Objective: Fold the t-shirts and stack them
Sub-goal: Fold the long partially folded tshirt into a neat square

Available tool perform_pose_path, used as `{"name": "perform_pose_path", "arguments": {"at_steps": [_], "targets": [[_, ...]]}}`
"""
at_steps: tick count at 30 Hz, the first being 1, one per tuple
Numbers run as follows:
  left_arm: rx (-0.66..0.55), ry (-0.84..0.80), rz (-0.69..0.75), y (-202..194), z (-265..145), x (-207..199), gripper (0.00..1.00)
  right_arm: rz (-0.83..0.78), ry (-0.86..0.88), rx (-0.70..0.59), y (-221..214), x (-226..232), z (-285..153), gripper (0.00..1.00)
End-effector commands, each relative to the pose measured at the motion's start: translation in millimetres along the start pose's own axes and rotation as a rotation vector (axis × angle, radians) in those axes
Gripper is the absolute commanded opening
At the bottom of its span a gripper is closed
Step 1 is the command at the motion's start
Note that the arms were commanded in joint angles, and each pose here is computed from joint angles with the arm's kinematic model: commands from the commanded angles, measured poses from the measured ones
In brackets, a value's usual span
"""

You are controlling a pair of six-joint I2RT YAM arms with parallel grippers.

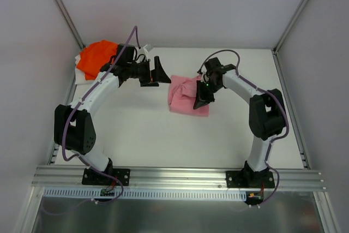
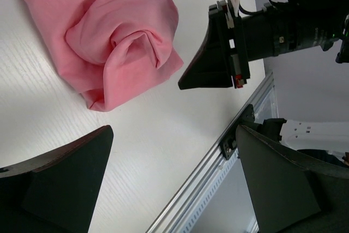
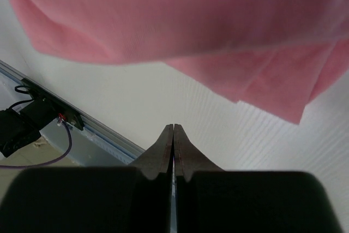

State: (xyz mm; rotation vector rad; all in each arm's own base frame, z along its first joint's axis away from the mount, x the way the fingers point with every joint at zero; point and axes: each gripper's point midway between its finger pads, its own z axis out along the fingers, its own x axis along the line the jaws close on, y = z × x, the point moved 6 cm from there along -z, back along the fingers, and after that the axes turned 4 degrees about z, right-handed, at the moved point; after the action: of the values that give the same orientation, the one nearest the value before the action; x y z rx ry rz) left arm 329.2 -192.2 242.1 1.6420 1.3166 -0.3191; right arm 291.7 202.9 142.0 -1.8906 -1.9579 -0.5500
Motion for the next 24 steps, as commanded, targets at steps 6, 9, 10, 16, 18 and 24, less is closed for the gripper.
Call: {"name": "perform_pose_path", "arguments": {"at_steps": [6,9,10,16,18,24], "targets": [[-0.037,-0.021,0.074,7,-16,-17,0.99,-0.03,0.017,-0.028,44,19,20,0.0],[-0.036,-0.018,0.078,5,-18,-17,0.99,-0.042,0.014,-0.034,56,22,24,0.0],[-0.037,-0.018,0.081,5,-18,-17,0.99,-0.048,0.011,-0.037,58,23,24,0.01],[-0.028,-0.009,0.081,-2,-20,-15,0.99,-0.089,-0.001,-0.078,88,33,19,0.01],[-0.027,-0.011,0.078,-4,-21,-14,0.99,-0.104,0.001,-0.112,100,41,8,0.0],[-0.029,-0.011,0.08,-3,-20,-14,0.99,-0.094,-0.007,-0.153,126,36,2,0.0]]}}
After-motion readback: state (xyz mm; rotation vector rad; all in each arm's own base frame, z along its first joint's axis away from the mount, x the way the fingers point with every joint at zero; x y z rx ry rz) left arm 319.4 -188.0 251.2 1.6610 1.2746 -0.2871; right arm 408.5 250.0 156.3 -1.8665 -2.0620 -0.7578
